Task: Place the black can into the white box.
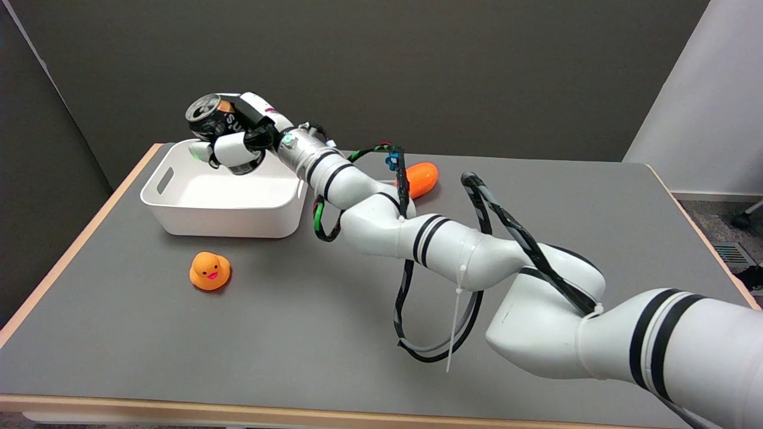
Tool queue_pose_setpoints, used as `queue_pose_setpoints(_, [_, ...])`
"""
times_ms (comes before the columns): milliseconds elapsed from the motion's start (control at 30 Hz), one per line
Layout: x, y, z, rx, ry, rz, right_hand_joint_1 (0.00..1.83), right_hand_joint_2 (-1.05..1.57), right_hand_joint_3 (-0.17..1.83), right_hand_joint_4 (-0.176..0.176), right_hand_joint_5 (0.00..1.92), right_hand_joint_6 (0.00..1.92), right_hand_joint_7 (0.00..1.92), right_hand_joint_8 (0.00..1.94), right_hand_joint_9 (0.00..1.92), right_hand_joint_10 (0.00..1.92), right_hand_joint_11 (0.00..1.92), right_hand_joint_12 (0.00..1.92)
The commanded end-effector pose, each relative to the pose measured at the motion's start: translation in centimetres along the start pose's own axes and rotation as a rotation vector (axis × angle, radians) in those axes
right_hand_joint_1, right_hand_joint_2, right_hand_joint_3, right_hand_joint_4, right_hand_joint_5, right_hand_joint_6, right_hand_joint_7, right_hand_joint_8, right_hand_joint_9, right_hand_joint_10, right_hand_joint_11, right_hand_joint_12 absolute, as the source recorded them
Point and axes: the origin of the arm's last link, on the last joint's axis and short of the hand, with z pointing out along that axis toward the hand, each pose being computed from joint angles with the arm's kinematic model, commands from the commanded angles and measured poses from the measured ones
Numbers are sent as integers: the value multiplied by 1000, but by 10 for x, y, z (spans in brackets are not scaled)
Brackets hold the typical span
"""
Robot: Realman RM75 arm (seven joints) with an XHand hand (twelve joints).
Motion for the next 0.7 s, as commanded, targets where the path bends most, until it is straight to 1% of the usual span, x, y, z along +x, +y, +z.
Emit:
queue_pose_setpoints(33, [25, 13, -2, -28, 132, -42, 1440, 1147, 461, -96, 430, 1645, 391, 1810, 575, 1921, -1, 1921])
queue_pose_setpoints(333, [26, 25, -3, -80, 123, -136, 1440, 1143, 467, -96, 436, 1636, 395, 1807, 576, 1921, -1, 1921])
queue_pose_setpoints(467, [25, 32, -6, -98, 127, -128, 1439, 1149, 456, -95, 441, 1633, 394, 1806, 573, 1921, -1, 1921])
queue_pose_setpoints(700, [25, 34, -7, -102, 125, -126, 1439, 1152, 451, -94, 446, 1630, 392, 1806, 571, 1921, -1, 1921])
